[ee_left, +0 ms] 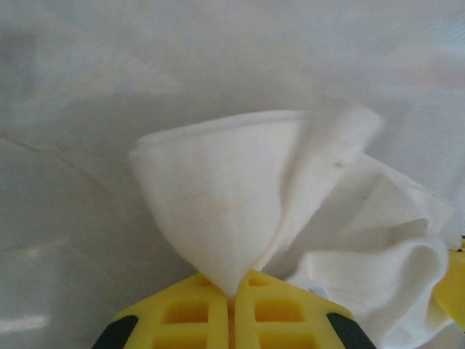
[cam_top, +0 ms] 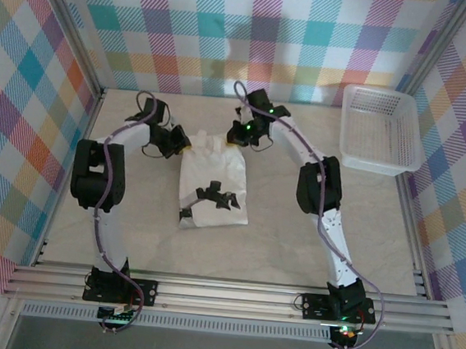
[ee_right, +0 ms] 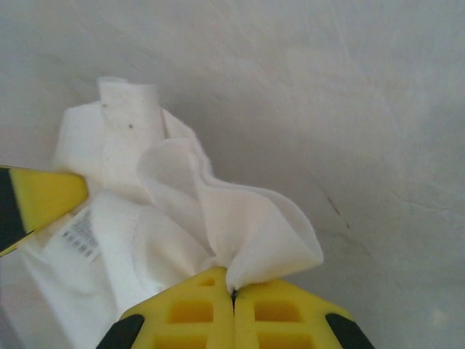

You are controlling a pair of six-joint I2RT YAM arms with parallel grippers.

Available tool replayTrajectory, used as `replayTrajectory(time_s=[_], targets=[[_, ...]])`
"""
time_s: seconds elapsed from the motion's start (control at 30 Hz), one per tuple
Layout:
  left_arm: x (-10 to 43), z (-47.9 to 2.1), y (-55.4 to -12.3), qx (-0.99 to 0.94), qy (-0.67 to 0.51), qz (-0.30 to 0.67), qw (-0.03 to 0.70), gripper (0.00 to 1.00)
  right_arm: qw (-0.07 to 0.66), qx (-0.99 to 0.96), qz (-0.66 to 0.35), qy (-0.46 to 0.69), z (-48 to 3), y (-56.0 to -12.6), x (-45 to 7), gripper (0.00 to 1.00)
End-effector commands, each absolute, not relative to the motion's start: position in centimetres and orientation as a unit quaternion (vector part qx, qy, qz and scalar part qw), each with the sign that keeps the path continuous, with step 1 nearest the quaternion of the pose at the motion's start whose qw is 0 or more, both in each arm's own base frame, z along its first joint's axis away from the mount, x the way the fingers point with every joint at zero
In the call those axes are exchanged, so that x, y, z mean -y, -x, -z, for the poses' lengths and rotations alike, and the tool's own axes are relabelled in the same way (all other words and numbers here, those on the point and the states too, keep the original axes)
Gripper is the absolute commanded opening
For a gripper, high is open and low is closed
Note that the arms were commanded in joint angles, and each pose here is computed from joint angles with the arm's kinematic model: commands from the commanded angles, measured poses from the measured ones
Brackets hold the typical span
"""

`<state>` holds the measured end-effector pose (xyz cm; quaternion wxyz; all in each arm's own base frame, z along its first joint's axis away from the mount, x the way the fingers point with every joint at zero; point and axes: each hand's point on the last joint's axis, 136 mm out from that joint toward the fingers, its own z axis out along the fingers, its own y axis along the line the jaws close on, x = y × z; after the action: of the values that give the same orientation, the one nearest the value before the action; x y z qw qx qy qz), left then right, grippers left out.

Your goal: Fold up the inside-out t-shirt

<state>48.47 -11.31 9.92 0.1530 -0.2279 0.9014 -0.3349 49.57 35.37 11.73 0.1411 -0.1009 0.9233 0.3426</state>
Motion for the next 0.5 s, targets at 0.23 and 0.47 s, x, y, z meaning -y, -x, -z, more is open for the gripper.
replayTrajectory(time_s=[0.23, 0.47], targets=[[14.0, -31.5, -45.9, -0.812, 0.137, 0.498, 0.272, 0.00, 0.269, -0.816, -0.488, 0.150, -34.0, -47.0, -33.7, 0.00], [14.8, -15.2, -35.9, -0.878, 0.195, 0.409, 0.153, 0.00, 0.147, -0.879, -0.445, 0.084, -17.6, -40.5, -32.0, 0.00]])
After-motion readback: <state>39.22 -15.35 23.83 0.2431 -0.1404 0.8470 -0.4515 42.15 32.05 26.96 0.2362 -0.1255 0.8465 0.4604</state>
